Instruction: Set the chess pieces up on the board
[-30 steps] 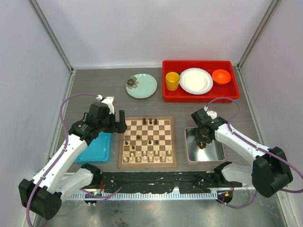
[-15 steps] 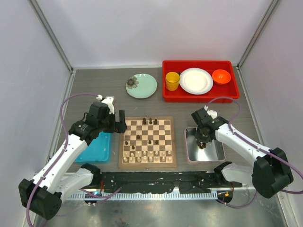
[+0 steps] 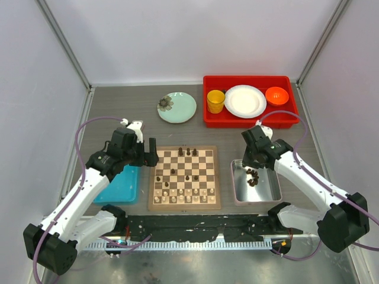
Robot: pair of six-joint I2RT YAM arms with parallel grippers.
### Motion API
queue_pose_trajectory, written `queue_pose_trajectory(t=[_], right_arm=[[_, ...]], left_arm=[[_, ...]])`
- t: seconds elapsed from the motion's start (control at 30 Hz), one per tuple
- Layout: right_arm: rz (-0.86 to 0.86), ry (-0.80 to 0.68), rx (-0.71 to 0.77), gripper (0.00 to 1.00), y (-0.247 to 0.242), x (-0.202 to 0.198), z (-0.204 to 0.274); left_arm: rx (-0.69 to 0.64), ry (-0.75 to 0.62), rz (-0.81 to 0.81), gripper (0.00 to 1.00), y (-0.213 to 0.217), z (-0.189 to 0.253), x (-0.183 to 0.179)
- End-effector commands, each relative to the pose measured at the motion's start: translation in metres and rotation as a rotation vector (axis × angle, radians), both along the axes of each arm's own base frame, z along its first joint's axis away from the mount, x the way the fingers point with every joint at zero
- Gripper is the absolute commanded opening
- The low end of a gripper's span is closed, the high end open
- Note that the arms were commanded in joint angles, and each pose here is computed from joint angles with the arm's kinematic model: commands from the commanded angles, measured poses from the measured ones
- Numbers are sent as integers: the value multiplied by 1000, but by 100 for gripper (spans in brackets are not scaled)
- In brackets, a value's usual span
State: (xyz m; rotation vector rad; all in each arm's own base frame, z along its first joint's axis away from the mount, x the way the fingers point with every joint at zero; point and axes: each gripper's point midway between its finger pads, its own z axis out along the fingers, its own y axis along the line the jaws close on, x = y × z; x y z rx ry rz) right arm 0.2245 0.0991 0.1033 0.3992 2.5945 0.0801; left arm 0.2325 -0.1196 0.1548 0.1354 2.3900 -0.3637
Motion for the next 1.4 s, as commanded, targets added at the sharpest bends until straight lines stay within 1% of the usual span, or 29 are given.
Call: queue_pose_trajectory(t=[0.0,0.17,0.3,0.4,0.67,0.73,0.77,0.83,0.9,0.97,1.0,1.03,1.13,1.37], right_arm=[[27,-66,71,4,12,10,32],[67,-83,147,4,29,14,48],[132,-66,230,4,51,16,52],[152,-58,243,3,59,19,49],[206,-26,204,3,80,33,38],[220,-44,197,3,88,43,42],[225,-21,180,3,91,47,34],[247,-40,182,3,101,57,38],[262,-19,176,3,110,64,29],[285,-23,178,3,121,72,29],[283,-8,155,3,123,77,19],[296,-22,144,3,128,82,23],[307,-8,122,3,137,91,16],[332,21,84,3,147,98,4]], left_arm=[[-12,-26,-27,100,-5,5,3],[-10,-24,-26,100,-5,4,3],[-10,-24,-26,100,-5,4,3],[-10,-24,-24,100,-4,4,3],[-12,-25,-26,100,-5,4,3],[-11,-25,-25,100,-4,4,3],[-12,-25,-26,100,-5,4,3],[-13,-24,-27,100,-5,4,3],[-12,-21,-27,100,-5,3,3],[-15,-22,-30,100,-5,4,2],[-13,-21,-29,100,-5,3,2],[-14,-22,-30,100,-5,4,2],[-13,-21,-30,100,-5,3,2],[-14,-20,-30,100,-5,3,2]])
